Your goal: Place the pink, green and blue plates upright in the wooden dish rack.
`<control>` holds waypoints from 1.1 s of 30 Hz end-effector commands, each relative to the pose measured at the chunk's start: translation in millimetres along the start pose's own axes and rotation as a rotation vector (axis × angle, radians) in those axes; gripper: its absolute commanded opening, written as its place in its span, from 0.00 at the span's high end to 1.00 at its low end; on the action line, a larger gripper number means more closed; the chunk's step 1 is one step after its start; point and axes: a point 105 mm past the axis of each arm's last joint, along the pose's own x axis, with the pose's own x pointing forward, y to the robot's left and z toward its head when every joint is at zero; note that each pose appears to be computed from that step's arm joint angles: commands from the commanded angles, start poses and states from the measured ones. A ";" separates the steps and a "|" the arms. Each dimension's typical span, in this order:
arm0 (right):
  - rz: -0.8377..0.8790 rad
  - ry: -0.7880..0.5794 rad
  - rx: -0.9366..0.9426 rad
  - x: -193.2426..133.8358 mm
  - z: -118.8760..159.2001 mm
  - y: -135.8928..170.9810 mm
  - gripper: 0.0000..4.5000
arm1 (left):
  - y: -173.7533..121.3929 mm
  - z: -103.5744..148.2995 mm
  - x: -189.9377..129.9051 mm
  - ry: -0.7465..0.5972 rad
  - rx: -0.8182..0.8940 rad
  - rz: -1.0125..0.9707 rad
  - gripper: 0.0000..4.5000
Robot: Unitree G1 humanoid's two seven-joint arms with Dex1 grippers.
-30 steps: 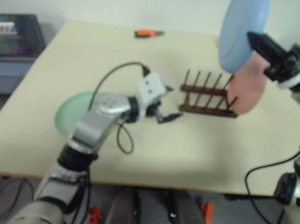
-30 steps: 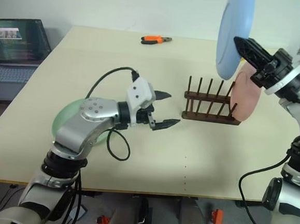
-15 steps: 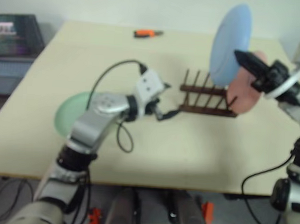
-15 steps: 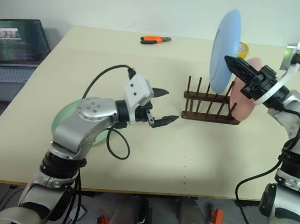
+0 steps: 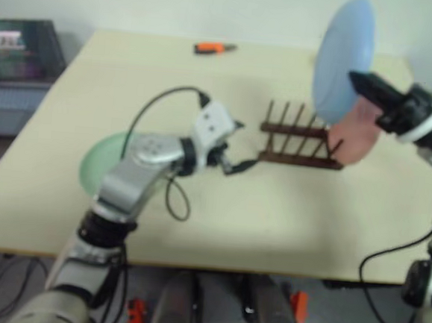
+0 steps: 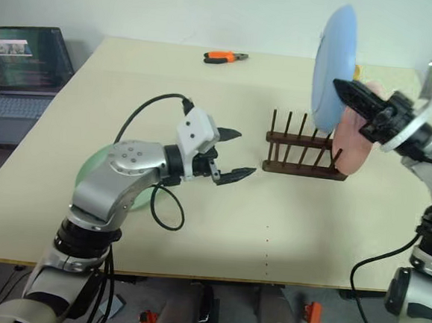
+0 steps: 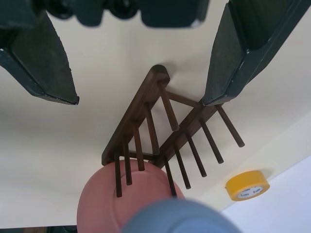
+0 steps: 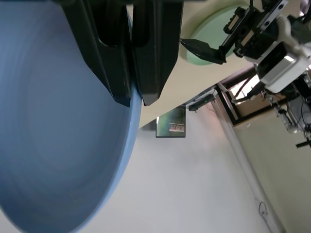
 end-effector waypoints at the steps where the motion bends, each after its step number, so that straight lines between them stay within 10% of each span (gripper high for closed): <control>1: -0.003 -0.101 -0.165 -12.7 49.1 8.2 1.00 | 1.3 12.1 -2.0 -0.048 0.031 0.017 0.00; 6: -0.220 -0.022 -0.330 -40.6 65.6 -23.1 1.00 | 0.2 13.6 1.9 -0.058 0.032 -0.001 0.00; 23: -0.489 0.949 -0.460 -170.1 -86.0 -93.6 1.00 | 26.3 0.2 -22.0 0.010 0.048 0.095 0.00; 33: -0.423 1.111 -0.487 -172.7 -121.3 -95.7 1.00 | 32.2 -6.9 -31.4 0.044 0.047 0.136 0.00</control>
